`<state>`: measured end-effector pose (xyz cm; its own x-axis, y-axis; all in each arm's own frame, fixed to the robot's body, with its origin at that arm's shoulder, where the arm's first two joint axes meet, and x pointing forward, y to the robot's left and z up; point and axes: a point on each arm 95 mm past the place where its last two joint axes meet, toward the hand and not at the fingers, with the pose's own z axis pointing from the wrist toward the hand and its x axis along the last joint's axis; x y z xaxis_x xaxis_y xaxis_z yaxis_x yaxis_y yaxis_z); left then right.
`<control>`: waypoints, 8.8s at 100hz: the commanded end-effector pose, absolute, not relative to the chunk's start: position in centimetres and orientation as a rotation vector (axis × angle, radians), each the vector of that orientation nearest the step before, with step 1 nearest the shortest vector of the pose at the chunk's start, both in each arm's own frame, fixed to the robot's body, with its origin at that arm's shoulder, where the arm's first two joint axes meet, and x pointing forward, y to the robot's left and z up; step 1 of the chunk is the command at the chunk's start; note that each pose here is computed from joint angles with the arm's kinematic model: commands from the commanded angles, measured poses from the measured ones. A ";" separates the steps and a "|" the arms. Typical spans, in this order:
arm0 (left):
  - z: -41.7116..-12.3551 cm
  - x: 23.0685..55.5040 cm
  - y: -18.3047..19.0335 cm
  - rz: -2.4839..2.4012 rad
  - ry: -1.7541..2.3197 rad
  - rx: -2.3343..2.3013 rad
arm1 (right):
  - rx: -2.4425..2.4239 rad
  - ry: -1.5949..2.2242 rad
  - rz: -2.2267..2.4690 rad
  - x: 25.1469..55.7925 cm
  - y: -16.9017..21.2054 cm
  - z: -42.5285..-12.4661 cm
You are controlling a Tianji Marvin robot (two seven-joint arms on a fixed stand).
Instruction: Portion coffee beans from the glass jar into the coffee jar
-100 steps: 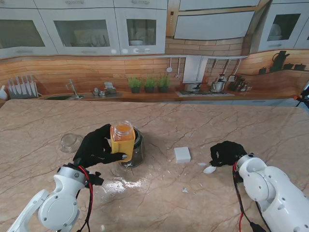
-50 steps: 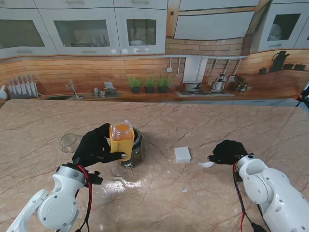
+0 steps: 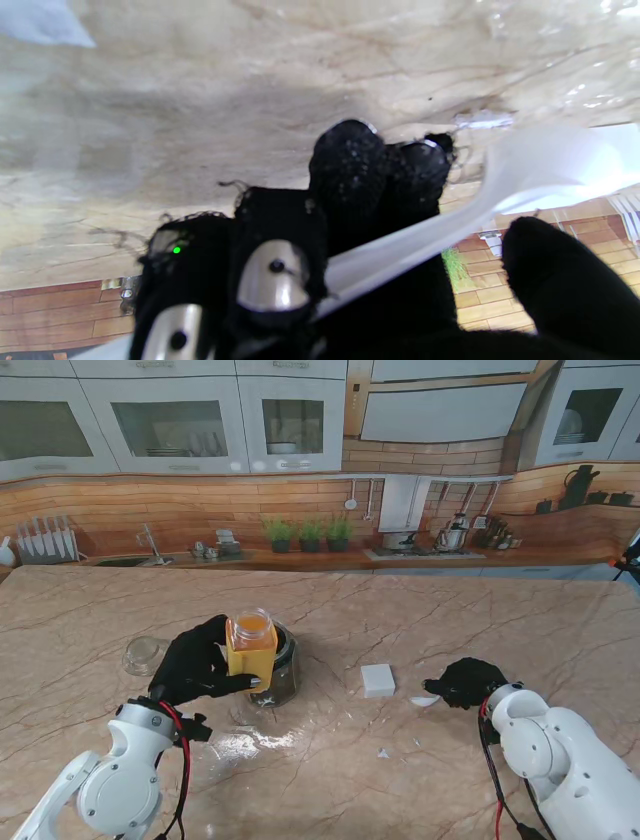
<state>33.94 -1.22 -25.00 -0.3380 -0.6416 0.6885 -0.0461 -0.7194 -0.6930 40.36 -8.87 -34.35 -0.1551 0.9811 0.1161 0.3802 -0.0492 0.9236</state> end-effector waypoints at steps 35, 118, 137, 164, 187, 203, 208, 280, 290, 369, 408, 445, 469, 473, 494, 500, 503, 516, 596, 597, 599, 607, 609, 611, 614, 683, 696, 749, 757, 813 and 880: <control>-25.3 33.8 -1.2 -2.103 0.886 -1.528 | 1.444 1.579 1.262 40.2 -8.7 -34.6; -25.2 34.0 -0.8 -2.099 0.871 -1.513 | 1.150 1.628 1.344 40.4 -8.9 -33.8; -25.2 34.1 -0.7 -2.099 0.869 -1.507 | 1.126 1.561 1.432 40.5 -8.3 -33.4; -25.6 34.3 -0.7 -2.079 0.889 -1.510 | 1.118 1.472 1.571 41.1 -7.0 -31.8; -25.5 34.5 -0.5 -2.071 0.906 -1.488 | 1.080 1.475 1.662 42.6 -5.0 -28.9; -25.5 34.8 -0.2 -2.062 0.904 -1.477 | 1.065 1.482 1.706 44.4 -3.1 -26.8; -25.5 34.9 0.0 -2.060 0.894 -1.475 | 1.066 1.484 1.715 45.1 -2.5 -26.2; -25.2 36.4 1.5 -2.025 0.827 -1.478 | 1.028 1.574 1.859 51.6 6.9 -20.3; -25.4 36.4 1.7 -2.016 0.836 -1.479 | 1.004 1.599 1.865 52.1 8.0 -19.8; -26.5 36.1 2.3 -1.968 0.857 -1.476 | 0.756 1.811 1.796 52.5 15.5 -18.7; -26.9 36.0 2.5 -1.963 0.840 -1.489 | 0.595 1.907 1.732 52.3 17.5 -19.3; -26.9 35.8 2.6 -1.970 0.829 -1.492 | 0.432 1.954 1.621 52.2 19.0 -19.3; -27.1 35.7 2.7 -1.964 0.835 -1.497 | 0.326 1.986 1.546 52.5 20.0 -19.1; -27.1 35.7 2.8 -1.965 0.833 -1.499 | 0.304 1.994 1.533 52.5 20.1 -19.0; -27.1 35.6 2.9 -1.971 0.821 -1.503 | 0.197 2.030 1.483 52.5 20.8 -19.1; -27.1 35.6 3.0 -1.972 0.818 -1.502 | 0.179 2.041 1.476 52.5 21.0 -19.2; -27.1 35.6 3.0 -1.972 0.817 -1.502 | 0.171 2.046 1.472 52.4 21.1 -19.3; -27.1 35.6 3.0 -1.971 0.815 -1.503 | 0.161 2.063 1.455 52.4 21.6 -19.7; -27.9 35.1 4.1 -1.940 0.770 -1.505 | 0.425 2.079 1.522 52.3 22.7 -22.4; -27.9 35.1 4.1 -1.940 0.770 -1.505 | 0.432 2.078 1.523 52.3 22.7 -22.4; -27.9 35.1 4.1 -1.939 0.771 -1.504 | 0.444 2.077 1.525 52.2 22.7 -22.3; -27.9 35.1 4.1 -1.938 0.773 -1.506 | 0.458 2.070 1.536 52.2 22.4 -22.1; -27.9 35.1 4.1 -1.938 0.775 -1.506 | 0.462 2.068 1.539 52.2 22.3 -22.0; -27.9 35.1 4.0 -1.938 0.776 -1.506 | 0.464 2.066 1.542 52.1 22.3 -21.9; -27.9 35.2 4.0 -1.937 0.777 -1.506 | 0.463 2.062 1.545 52.1 22.2 -21.7; -27.9 35.5 2.5 -1.939 0.846 -1.515 | 0.796 1.871 1.699 51.4 17.4 -22.7; -28.0 35.6 2.1 -1.934 0.860 -1.524 | 0.811 1.852 1.718 51.1 16.6 -22.4; -28.4 34.6 1.4 -1.922 0.973 -1.601 | 0.808 1.800 1.799 49.4 14.0 -18.9; -28.4 34.1 1.2 -1.930 0.982 -1.613 | 0.805 1.796 1.814 49.2 13.8 -18.6; -28.7 33.5 0.1 -1.922 1.040 -1.633 | 0.766 1.790 1.899 47.5 13.1 -16.3; -28.1 34.1 -0.7 -1.910 1.067 -1.648 | 0.584 1.886 1.965 45.7 13.7 -15.2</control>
<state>34.22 -0.54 -28.25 -0.2246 -0.7272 0.6487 -0.1709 -0.6260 -0.7609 45.82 13.48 -15.59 -0.8381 0.5401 0.0773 0.0538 -0.0591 0.9968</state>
